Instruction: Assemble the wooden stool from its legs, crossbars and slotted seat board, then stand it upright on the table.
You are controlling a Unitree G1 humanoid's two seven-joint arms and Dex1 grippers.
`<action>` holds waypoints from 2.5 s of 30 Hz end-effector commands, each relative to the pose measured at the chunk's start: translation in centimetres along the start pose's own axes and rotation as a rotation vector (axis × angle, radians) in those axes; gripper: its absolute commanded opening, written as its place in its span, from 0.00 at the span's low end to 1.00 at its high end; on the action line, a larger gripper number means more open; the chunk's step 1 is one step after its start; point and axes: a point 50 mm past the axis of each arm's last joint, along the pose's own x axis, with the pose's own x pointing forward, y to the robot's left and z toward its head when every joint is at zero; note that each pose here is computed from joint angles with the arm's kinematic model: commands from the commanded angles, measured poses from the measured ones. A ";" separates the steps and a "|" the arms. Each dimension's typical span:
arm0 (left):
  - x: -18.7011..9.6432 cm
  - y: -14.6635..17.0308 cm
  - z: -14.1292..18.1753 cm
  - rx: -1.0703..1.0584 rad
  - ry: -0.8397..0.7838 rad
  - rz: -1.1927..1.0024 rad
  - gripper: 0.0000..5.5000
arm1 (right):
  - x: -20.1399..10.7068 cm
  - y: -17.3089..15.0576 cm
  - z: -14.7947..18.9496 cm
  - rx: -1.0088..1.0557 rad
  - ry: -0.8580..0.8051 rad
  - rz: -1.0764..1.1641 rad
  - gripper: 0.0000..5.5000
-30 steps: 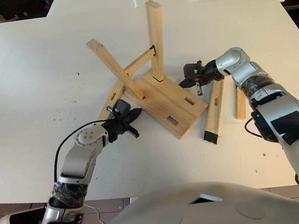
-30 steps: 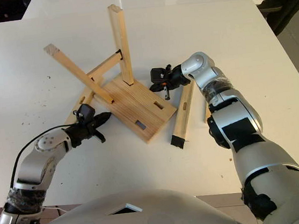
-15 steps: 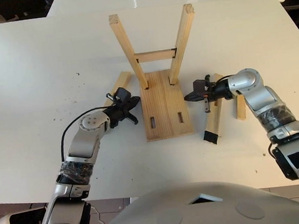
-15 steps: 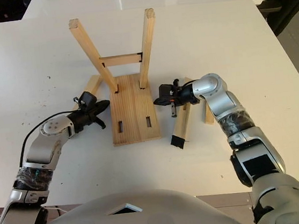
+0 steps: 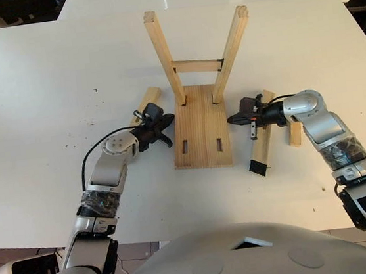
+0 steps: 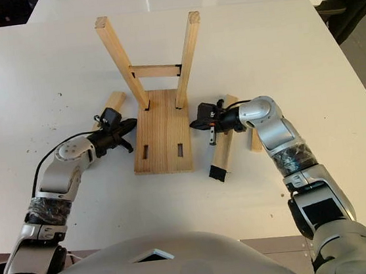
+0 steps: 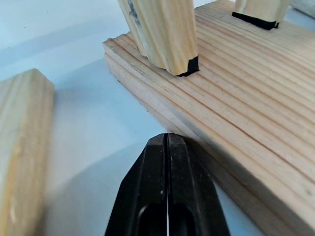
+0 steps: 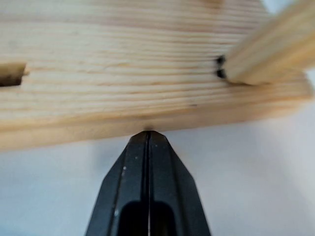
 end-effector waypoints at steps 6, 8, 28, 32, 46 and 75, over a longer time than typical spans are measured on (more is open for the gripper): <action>-9.2 0.6 5.0 -0.113 -0.307 0.304 0.00 | -9.9 -2.6 2.7 0.095 -0.110 -0.427 0.00; -9.7 -0.7 7.4 -0.187 -0.473 0.298 0.00 | -10.0 -2.4 1.5 0.156 -0.059 -0.575 0.00; -12.3 -4.5 9.4 -0.456 -0.760 0.473 0.00 | -10.5 6.9 -2.9 0.631 0.153 -0.759 0.54; -12.3 -4.6 9.2 -0.468 -0.768 0.486 0.00 | -10.4 7.2 -2.4 0.682 0.168 -0.734 0.65; -11.5 -3.7 9.5 -0.447 -0.778 0.461 0.00 | -8.4 8.8 -4.0 0.812 0.316 -0.709 0.71; -10.4 0.2 14.8 -0.344 -0.962 0.299 0.00 | -16.1 -14.4 10.3 0.902 -0.892 -1.215 0.24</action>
